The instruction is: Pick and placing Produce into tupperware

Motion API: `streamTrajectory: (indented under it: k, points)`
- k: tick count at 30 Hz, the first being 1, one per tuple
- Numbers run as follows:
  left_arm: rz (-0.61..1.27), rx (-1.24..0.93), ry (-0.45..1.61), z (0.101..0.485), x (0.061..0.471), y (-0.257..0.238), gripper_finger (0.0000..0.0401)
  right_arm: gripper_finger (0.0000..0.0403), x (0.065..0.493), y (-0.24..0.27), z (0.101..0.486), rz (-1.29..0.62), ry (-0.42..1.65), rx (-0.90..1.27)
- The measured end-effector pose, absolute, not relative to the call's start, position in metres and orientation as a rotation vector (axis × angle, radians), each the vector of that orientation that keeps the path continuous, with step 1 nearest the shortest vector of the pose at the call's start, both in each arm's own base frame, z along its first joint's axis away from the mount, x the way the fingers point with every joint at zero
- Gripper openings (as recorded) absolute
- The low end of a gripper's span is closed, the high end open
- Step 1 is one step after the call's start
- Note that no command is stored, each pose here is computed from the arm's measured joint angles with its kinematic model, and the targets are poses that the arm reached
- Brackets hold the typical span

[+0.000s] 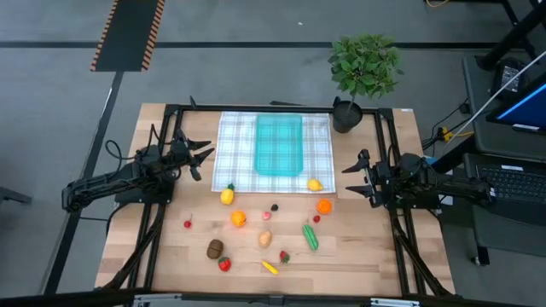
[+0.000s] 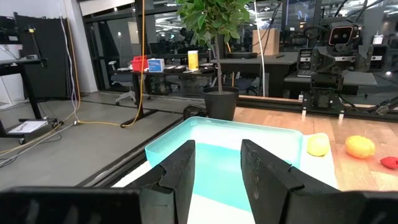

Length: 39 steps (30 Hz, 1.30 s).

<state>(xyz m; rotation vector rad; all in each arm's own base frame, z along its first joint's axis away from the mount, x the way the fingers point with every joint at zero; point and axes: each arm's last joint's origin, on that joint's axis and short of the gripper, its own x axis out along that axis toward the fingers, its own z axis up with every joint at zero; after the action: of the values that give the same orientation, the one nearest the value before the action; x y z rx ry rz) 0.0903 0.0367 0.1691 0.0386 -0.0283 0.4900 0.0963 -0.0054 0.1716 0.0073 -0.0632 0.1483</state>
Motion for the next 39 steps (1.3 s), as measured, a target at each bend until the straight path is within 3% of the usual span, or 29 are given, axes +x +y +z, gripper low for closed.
streamTrajectory:
  k: [14, 24, 31, 39]
  points:
    - [0.490, 0.038, -0.028, 0.169, 0.090, 0.037, 0.0121, 0.0263, 0.096, -0.006, 0.172, 0.143, -0.069, 0.008]
    - [0.482, 0.030, -0.031, 0.169, 0.090, 0.036, 0.0121, 0.0263, 0.097, -0.010, 0.172, -0.001, -0.070, 0.014]
    - [0.145, 0.075, -0.047, 0.171, 0.093, 0.027, 0.0121, 0.0263, 0.097, -0.010, 0.171, 0.000, -0.059, 0.053]
    - [0.096, 0.096, -0.099, 0.178, 0.093, 0.025, 0.0121, 0.0263, 0.103, -0.011, 0.171, 0.000, -0.043, 0.062]
